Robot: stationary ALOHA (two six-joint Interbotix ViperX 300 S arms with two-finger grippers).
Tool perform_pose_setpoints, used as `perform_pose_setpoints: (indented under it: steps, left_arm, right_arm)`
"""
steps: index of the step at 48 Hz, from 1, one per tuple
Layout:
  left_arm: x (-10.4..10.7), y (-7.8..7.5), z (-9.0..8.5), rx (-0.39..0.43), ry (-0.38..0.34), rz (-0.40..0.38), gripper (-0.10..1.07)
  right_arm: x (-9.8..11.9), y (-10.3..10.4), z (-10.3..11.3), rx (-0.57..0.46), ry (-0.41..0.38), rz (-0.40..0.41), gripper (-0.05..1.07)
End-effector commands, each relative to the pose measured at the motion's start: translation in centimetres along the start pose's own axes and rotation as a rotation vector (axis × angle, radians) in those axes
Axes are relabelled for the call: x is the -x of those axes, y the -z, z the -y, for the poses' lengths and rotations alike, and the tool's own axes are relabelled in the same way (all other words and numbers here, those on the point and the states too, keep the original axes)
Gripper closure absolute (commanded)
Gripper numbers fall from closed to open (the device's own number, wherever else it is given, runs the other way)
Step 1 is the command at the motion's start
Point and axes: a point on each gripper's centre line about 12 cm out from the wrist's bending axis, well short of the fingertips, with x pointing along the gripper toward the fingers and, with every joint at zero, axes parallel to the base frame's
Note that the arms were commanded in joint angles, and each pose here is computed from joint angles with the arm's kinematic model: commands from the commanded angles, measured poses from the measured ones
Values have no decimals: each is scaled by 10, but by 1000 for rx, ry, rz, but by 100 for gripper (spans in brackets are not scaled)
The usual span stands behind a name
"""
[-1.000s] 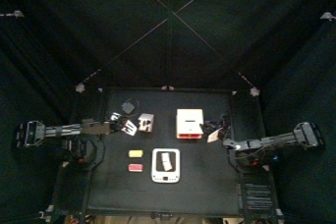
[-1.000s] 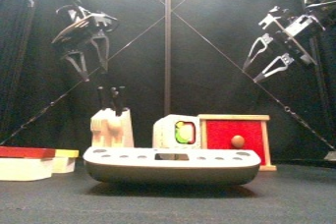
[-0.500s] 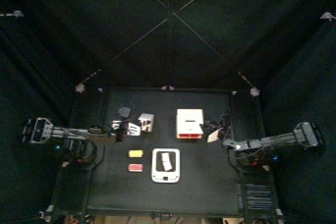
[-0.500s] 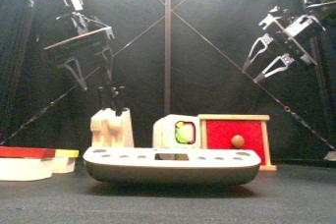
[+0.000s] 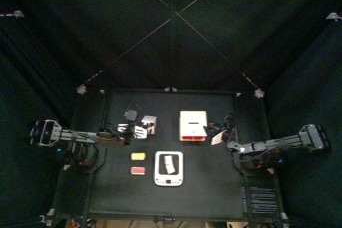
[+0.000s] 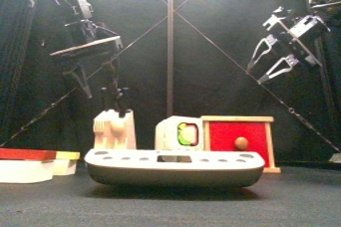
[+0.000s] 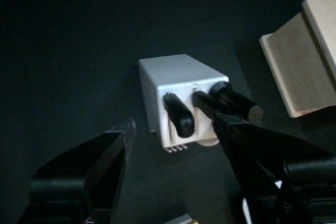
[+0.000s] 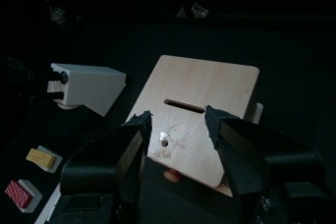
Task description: Put sushi roll on stove and grab cleaver
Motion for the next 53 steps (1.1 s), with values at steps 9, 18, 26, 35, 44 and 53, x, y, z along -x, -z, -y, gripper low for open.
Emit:
perform_pose_setpoints:
  steps: [9,18,26,35,44,53]
  left_arm:
    - [3,-11,2,38,-13,18,4]
    - [3,-12,3,59,-17,19,14]
    - [1,-11,6,68,-24,18,18]
    - [-2,-13,11,76,-31,19,18]
    - [-5,-13,9,76,-66,22,19]
    - [-5,-13,8,80,-77,17,22]
  right_arm:
    - [0,-4,-1,-5,-2,11,19]
    - [0,-4,0,-5,1,12,19]
    - [0,-4,1,-5,2,13,19]
    - [0,-4,1,-4,3,12,19]
    - [0,-3,0,-4,2,12,19]
    - [0,-4,1,-5,4,13,19]
